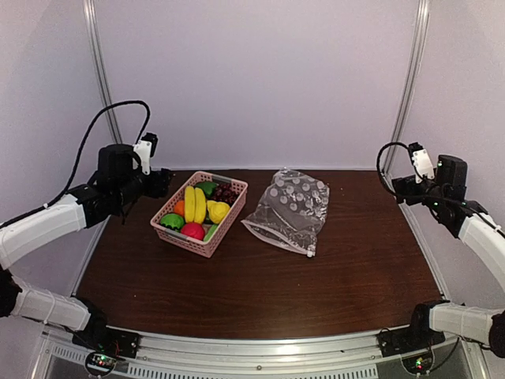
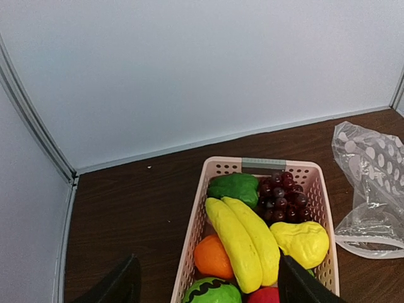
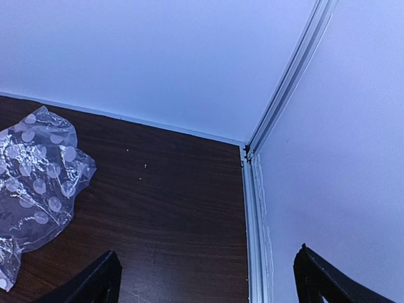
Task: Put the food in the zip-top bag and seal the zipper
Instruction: Pick up the zipper food storage bag from the center of the board.
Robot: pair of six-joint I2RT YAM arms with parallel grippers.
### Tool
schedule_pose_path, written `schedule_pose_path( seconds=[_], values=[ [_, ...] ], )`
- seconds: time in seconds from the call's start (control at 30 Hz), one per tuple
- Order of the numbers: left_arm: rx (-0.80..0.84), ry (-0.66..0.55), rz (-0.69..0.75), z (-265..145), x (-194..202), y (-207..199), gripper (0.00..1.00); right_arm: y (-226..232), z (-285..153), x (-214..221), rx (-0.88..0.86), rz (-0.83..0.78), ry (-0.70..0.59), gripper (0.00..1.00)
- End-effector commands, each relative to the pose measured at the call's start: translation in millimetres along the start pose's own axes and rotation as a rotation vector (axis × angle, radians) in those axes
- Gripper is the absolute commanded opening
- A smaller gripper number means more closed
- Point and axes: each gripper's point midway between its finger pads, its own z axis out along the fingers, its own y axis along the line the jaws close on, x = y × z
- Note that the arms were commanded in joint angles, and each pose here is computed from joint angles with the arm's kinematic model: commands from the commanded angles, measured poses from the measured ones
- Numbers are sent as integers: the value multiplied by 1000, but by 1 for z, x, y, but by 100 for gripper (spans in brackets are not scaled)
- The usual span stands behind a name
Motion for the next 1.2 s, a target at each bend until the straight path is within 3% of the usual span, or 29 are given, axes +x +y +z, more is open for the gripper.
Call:
schedule_pose_path(
  seconds=[0.0,0.2,0.43,0.63,0.87,1.17],
  values=[
    [155,-26,7,7,2,-39,75,18,3,25,-68,-133,69,97],
    [252,16,-7,15,20,-76,73,83,8,33,-319,-310,133,83],
    [290,85,-123,16,31,-92,70,197,-2,38,-599,-591,139,61],
    [308,204,-225,13,63,-97,63,284,-9,59,-772,-713,209,37],
    [275,217,-285,4,74,-88,62,355,-8,88,-810,-841,285,36],
    [236,206,-314,-5,68,-78,65,386,29,86,-626,-828,348,41]
  ],
)
